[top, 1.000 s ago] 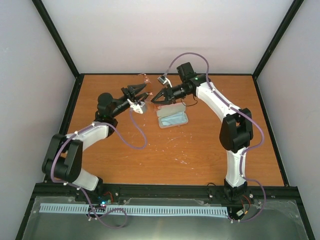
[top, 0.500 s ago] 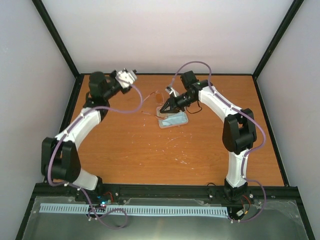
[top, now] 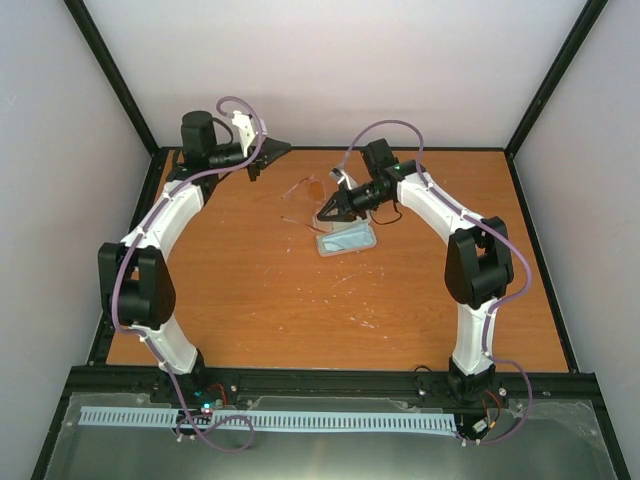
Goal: Organize the sunglasses
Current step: Fold the sunglasses.
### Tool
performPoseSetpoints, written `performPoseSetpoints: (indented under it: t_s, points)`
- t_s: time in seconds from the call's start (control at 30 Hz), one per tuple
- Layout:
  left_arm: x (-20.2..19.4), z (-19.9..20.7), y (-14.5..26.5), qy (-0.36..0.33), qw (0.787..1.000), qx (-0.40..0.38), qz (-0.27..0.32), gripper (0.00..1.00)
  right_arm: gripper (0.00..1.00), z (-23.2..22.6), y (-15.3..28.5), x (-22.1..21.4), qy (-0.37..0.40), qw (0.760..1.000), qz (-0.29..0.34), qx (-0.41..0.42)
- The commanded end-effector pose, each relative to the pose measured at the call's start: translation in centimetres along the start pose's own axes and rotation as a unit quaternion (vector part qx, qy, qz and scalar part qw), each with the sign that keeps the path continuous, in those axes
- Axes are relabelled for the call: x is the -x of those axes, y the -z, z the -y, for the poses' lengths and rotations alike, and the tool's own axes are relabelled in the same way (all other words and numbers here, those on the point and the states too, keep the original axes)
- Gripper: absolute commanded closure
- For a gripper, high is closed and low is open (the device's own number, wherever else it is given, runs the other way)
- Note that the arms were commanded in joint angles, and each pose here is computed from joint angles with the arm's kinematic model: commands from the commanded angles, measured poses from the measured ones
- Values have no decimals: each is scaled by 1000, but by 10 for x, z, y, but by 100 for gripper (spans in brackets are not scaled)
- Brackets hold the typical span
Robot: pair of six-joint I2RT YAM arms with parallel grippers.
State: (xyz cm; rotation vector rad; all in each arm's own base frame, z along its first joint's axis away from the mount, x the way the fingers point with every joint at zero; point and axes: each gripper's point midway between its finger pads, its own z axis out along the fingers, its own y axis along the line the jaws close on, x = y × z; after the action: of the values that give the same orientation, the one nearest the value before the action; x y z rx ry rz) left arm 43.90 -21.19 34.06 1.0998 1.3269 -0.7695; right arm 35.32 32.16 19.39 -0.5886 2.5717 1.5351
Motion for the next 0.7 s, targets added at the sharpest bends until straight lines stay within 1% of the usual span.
performPoseSetpoints:
  t_s: [0.0, 0.17, 0.3, 0.67]
  points:
    - [13, 40, -3, 60, 992, -107, 19, 99, 97, -30, 10, 20, 35, 998, 30, 34]
    - [8, 65, -12, 81, 986, -147, 16, 99, 97, -38, 11, 24, 42, 997, 29, 52]
    - [0, 78, -22, 91, 982, -164, 10, 99, 97, -47, 14, 26, 49, 996, 31, 65]
    - [-34, 87, -44, 110, 978, -176, -14, 99, 97, -87, 32, 25, 87, 989, 39, 117]
